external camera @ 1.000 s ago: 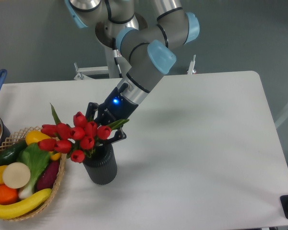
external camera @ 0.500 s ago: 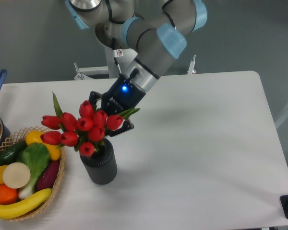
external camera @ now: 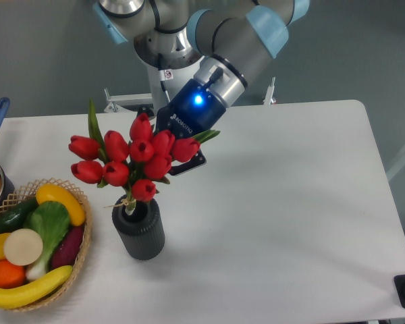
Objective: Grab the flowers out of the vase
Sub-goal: 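Lift the gripped tulip bunch up out of the black vase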
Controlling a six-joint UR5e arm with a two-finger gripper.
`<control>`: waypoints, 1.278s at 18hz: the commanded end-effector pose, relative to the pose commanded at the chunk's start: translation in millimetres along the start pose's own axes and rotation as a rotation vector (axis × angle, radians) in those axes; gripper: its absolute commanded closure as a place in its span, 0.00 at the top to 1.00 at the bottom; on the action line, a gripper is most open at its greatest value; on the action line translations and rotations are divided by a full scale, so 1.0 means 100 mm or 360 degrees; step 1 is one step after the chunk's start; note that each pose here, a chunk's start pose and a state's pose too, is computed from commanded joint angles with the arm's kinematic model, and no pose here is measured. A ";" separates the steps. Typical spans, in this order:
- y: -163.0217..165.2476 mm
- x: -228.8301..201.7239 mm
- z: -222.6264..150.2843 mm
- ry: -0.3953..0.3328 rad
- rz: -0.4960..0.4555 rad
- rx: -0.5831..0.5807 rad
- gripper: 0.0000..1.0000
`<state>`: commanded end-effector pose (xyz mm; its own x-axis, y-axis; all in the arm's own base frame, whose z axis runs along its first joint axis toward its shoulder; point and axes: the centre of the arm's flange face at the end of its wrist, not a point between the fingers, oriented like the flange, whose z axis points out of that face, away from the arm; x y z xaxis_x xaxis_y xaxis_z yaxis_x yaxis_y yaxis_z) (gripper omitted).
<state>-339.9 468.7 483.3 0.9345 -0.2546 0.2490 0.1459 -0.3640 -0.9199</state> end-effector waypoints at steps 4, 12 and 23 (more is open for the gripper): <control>-0.19 -0.05 -0.14 -0.0038 -0.0018 0.0028 0.38; -0.41 -0.19 -0.41 -0.0119 -0.0004 0.0069 0.38; -0.47 -0.25 -0.41 -0.0125 0.0015 0.0070 0.38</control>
<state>-383.4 456.0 532.8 0.9581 -0.1863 0.2174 0.1495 -0.3221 -0.9348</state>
